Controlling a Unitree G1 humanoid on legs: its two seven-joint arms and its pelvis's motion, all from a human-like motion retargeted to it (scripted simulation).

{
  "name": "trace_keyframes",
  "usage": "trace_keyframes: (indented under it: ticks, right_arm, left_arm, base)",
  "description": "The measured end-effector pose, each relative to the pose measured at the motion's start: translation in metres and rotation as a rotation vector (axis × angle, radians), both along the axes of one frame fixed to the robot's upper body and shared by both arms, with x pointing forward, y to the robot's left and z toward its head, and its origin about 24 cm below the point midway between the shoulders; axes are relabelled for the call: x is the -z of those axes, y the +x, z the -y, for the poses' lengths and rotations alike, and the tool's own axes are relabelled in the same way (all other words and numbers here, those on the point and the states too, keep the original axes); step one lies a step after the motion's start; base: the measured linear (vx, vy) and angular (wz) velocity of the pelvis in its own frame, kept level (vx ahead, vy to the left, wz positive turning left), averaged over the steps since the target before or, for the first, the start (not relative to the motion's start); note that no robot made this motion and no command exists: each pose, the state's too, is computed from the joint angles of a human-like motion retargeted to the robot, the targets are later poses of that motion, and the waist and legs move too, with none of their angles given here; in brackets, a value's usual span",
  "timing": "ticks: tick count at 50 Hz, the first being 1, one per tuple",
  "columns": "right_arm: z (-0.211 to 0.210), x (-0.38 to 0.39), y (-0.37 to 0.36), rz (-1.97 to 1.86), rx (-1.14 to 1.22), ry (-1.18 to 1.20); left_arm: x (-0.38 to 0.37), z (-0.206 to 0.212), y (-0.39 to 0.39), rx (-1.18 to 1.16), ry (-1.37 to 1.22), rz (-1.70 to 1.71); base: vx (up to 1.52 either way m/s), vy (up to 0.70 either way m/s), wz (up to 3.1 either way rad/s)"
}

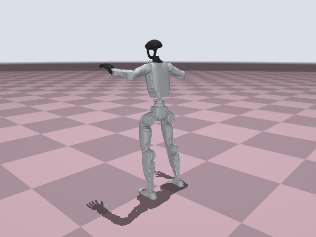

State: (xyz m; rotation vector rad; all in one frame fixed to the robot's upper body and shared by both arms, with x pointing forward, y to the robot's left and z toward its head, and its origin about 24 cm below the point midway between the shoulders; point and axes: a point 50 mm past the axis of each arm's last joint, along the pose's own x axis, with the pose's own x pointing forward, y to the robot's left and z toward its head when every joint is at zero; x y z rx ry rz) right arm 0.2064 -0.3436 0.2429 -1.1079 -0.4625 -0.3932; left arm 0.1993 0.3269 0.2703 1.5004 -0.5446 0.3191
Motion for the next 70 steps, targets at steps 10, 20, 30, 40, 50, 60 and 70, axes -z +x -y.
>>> trace_keyframes:
  ticks: [10,20,30,40,50,60,70]
  right_arm:
    - [-0.04,0.217,0.013,-0.382,0.177,0.735]
    - [-0.13,0.384,-0.081,-1.045,0.558,1.004]
    - [-0.137,0.389,-0.103,-1.185,0.448,1.001]
    - [-0.119,0.39,-0.101,-1.363,0.416,0.783]
    - [-0.11,0.394,-0.106,-1.495,0.403,0.756]
    - [-0.092,0.377,-0.075,-1.25,0.49,0.807]
    - [-0.102,0.374,-0.068,-1.283,0.408,0.781]
  left_arm:
    - [0.202,0.028,0.072,-0.095,-0.736,-0.439]
    - [0.395,0.081,-0.01,-0.787,-1.048,-1.105]
    - [0.403,0.099,-0.026,-0.659,-1.214,-1.173]
    - [0.292,0.15,0.109,-0.18,-1.249,-0.864]
    - [0.174,0.186,0.201,-0.087,-1.244,-0.653]
    - [0.192,0.129,0.194,-0.44,-1.31,-0.69]
    - [0.209,0.138,0.189,-0.399,-1.302,-0.777]
  base:
    - [-0.01,0.03,0.27]
    - [0.02,0.08,0.28]
    - [0.0,0.08,-0.24]
    - [0.05,-0.03,0.14]
    - [0.16,-0.13,0.09]
    - [0.23,-0.18,-0.02]
    - [0.23,-0.1,-0.41]
